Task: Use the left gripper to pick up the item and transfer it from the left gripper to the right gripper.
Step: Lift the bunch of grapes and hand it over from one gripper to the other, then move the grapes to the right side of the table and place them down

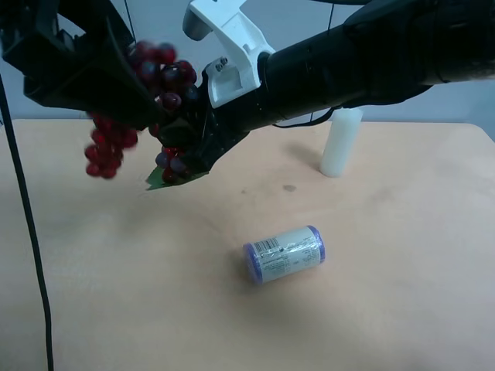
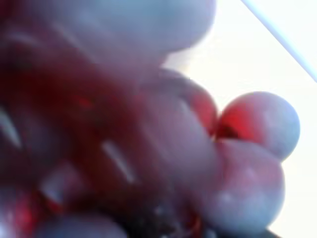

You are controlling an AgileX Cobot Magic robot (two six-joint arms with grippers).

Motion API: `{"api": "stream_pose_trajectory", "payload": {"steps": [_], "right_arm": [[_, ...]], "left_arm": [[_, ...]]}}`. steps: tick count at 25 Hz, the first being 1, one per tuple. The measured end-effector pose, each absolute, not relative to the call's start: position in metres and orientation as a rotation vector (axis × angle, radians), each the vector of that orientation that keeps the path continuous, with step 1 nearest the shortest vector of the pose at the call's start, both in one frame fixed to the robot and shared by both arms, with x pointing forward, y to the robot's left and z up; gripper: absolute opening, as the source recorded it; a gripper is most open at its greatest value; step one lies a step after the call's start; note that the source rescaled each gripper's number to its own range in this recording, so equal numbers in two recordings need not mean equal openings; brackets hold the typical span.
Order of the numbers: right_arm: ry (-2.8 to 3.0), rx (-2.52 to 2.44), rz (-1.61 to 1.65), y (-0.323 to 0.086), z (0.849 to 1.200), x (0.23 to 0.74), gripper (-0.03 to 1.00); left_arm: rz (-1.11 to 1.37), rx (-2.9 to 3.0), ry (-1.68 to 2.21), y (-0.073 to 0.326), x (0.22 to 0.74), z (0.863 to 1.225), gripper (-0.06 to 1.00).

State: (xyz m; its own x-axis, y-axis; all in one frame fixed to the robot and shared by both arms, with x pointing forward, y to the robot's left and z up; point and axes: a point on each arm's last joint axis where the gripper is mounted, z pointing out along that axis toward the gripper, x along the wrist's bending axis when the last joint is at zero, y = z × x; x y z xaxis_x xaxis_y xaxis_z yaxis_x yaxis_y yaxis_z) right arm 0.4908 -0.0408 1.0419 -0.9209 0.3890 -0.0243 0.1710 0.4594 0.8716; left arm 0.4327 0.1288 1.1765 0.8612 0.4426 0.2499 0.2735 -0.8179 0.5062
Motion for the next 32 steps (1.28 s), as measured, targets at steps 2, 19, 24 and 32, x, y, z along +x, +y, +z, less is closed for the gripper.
{"api": "stream_pose_trajectory", "payload": {"steps": [2,19,24,32], "right_arm": [[2.49,0.481,1.444,-0.041,1.042,0.491,0.01],[2.494,0.477,1.448,-0.041,1.042,0.49,0.01],[2.495,0.476,1.45,-0.041,1.042,0.49,0.01],[2.495,0.478,1.45,-0.041,1.042,0.49,0.01]], "left_arm": [[0.558,2.578,0.58,0.136,0.433,1.18,0.99],[0.72,2.167,1.055,0.234,0.375,1.228,0.99],[0.648,2.184,1.149,0.257,0.339,1.181,0.99],[0.544,2.13,1.297,0.28,0.288,1.108,0.99]]}}
